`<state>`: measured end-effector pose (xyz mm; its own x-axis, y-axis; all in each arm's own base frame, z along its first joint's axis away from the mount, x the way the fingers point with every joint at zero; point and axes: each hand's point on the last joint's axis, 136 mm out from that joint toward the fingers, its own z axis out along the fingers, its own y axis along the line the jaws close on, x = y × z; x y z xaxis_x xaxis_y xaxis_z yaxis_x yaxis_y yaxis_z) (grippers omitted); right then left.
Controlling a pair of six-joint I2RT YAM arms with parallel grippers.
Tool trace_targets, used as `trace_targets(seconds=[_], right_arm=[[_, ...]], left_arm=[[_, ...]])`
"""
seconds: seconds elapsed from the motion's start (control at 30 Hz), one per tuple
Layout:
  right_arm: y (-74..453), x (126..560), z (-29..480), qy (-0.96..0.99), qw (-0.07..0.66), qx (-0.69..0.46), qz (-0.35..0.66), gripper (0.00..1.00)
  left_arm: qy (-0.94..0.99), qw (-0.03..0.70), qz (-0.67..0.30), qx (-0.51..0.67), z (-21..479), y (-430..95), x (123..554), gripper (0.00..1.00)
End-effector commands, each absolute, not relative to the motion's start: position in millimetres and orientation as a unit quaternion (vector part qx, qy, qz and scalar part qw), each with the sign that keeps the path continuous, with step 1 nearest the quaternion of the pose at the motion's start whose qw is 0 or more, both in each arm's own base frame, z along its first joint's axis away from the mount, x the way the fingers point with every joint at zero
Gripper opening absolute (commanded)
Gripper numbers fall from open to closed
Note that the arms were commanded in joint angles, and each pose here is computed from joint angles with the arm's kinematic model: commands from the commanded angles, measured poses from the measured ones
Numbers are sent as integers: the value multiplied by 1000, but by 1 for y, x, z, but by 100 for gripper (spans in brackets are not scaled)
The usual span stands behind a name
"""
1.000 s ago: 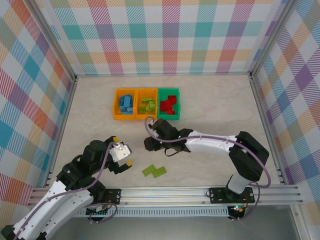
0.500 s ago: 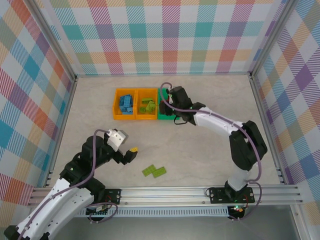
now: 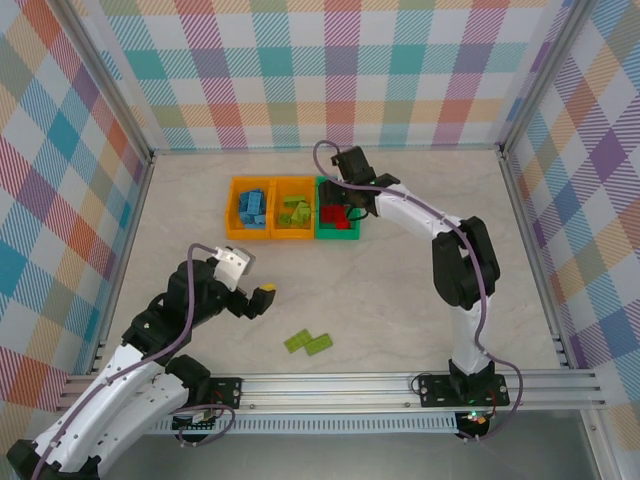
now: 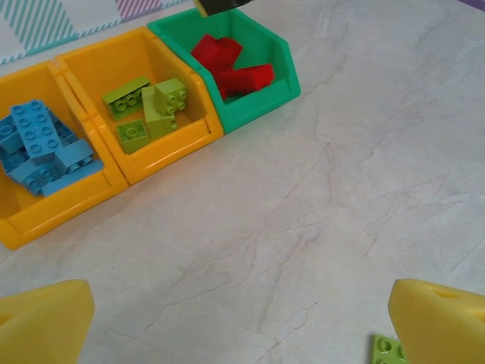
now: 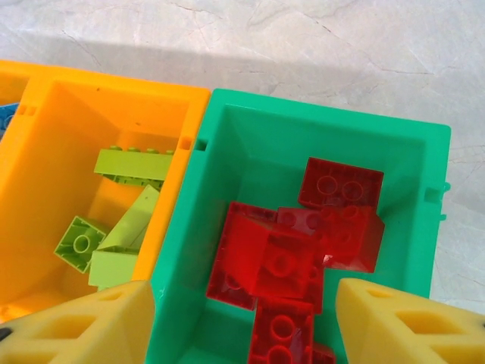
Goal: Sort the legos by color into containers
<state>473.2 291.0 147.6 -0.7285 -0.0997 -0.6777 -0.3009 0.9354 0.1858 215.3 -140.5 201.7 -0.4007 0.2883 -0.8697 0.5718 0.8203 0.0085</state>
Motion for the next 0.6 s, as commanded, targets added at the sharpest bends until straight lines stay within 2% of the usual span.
trace_targets(seconds=[0.0,0.2,0.27,0.4,0.57], right_arm=[[289,448,184,910,356,-125,172,65],[295,349,210,879,299,-201,311,76],[289,314,217,870,283,-211,345,79],[264,258,201,884,227,-189,361,85],[231,216,187,900,206,-154,351,94]], left_arm=[[839,476,-131,226,202,-130,223,100],[869,441,-89,206,200,-116,230,96],[879,412,-102,216,200,-122,226,95],[896,317,-190,245,199,-157,203,94],[895,242,-194,322,187,-195,155,91]])
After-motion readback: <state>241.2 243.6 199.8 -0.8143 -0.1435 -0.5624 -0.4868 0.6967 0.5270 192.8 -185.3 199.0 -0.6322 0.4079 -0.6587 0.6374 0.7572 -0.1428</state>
